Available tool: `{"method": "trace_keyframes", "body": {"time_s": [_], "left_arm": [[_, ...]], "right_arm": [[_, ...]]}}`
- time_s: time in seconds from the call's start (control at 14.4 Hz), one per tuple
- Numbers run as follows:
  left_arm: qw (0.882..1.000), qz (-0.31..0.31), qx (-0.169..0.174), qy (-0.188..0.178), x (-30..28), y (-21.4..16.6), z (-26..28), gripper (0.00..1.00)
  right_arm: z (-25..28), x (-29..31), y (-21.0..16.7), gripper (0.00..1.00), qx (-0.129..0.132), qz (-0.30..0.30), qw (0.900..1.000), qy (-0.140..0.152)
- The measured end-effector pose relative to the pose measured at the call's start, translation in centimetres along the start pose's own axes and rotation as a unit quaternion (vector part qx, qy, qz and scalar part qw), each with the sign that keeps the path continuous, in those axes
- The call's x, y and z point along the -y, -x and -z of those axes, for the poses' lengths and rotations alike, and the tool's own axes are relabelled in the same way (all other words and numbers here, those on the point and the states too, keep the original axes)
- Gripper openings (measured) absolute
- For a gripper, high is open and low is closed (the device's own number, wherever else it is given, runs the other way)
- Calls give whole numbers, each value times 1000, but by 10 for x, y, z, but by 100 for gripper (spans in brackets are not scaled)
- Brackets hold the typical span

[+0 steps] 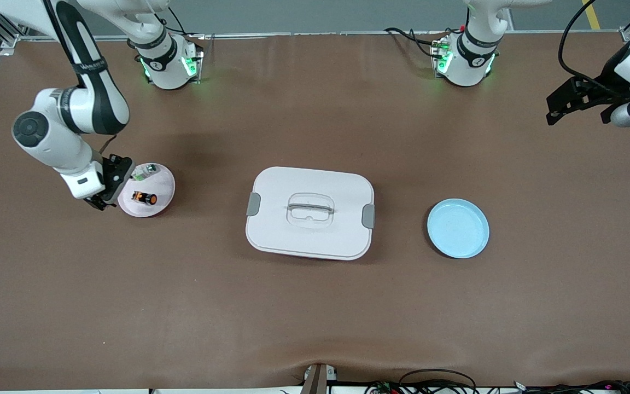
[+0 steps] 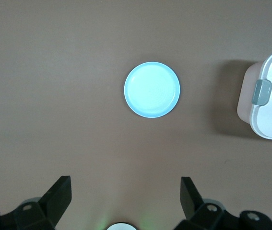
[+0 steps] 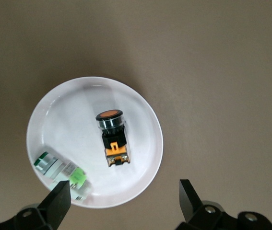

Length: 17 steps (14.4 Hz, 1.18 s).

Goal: Transfer orange switch to right arm and place

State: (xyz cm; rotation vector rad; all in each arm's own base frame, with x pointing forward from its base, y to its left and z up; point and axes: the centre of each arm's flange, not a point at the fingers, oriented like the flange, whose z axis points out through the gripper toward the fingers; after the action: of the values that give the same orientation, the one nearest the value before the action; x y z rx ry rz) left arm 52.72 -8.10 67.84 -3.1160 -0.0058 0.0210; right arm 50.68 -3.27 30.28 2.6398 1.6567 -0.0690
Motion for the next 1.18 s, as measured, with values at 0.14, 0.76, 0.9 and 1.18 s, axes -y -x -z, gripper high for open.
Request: {"method": "trace_keyframes", "body": {"time_s": [0.14, 0.76, 0.9, 1.18], "left_arm": [[1000, 0, 0, 0, 0, 2, 2, 100], [1000, 0, 1, -2, 0, 12, 11, 100], [1000, -1, 2, -2, 0, 13, 11, 100], [1000, -1, 0, -2, 0, 15, 14, 100]], "right_arm": [[29, -9, -1, 100, 9, -48, 999, -14], [98, -36, -3, 100, 31, -359, 932, -35], [104, -38, -2, 100, 33, -442, 896, -33], [122, -47, 0, 100, 24, -512, 858, -23]]}}
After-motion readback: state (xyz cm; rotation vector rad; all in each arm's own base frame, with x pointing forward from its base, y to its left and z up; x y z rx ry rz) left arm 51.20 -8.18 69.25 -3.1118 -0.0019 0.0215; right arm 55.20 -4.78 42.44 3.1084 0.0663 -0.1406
